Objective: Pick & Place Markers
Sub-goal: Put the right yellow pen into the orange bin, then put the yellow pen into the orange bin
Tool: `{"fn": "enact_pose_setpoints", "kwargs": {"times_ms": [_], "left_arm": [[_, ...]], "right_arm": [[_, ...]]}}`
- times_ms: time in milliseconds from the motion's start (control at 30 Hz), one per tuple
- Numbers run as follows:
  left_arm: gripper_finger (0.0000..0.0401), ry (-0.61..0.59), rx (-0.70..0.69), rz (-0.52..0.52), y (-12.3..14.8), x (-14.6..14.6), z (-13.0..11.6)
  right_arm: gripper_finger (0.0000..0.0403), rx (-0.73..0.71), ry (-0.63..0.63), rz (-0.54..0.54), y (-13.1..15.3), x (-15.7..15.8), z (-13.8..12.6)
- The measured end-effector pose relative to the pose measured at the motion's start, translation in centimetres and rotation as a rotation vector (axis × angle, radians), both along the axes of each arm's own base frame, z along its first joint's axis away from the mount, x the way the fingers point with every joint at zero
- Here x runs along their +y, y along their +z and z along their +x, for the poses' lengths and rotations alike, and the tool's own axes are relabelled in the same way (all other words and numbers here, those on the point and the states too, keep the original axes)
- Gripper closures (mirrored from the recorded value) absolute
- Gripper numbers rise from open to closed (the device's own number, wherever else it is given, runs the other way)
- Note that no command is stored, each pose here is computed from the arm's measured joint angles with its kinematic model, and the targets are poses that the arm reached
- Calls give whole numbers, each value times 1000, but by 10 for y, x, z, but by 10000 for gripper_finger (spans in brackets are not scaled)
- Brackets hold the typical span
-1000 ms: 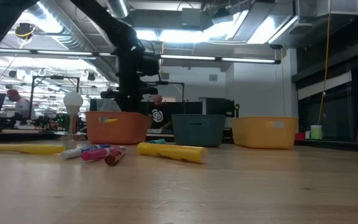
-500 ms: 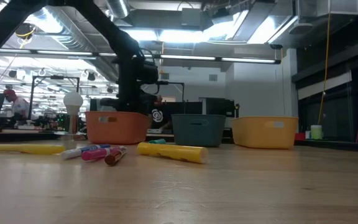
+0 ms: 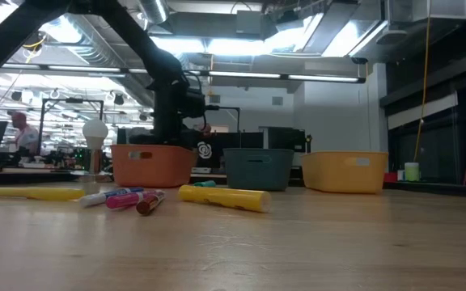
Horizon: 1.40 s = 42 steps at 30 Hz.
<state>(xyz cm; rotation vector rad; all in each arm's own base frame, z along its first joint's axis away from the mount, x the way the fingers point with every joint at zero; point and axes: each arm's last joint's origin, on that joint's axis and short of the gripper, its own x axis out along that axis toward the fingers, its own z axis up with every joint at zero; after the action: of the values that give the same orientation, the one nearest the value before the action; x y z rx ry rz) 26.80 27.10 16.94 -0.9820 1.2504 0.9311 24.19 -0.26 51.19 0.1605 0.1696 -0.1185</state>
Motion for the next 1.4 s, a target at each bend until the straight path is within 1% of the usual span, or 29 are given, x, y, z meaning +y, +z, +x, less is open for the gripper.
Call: {"fn": "enact_pose_setpoints", "kwargs": {"times_ms": [467, 633, 833, 1000, 1233, 1333, 1400], "left_arm": [[295, -1, 1, 0, 0, 0, 0], [282, -3, -3, -6, 0, 0, 0], [279, -12, -27, -33, 4, -2, 0], [295, -14, -27, -47, 4, -4, 2], [363, -20, -23, -60, 5, -7, 3], [391, -32, -22, -53, 12, -11, 2], [397, -33, -21, -37, 19, -13, 0]], "right_arm": [[202, 0, 0, 1, 0, 0, 0], [202, 0, 0, 2, 0, 0, 0], [202, 0, 0, 1, 0, 0, 0], [202, 0, 0, 1, 0, 0, 0], [202, 0, 0, 1, 0, 0, 0], [202, 0, 1, 1, 0, 0, 0], [202, 0, 0, 1, 0, 0, 0]]}}
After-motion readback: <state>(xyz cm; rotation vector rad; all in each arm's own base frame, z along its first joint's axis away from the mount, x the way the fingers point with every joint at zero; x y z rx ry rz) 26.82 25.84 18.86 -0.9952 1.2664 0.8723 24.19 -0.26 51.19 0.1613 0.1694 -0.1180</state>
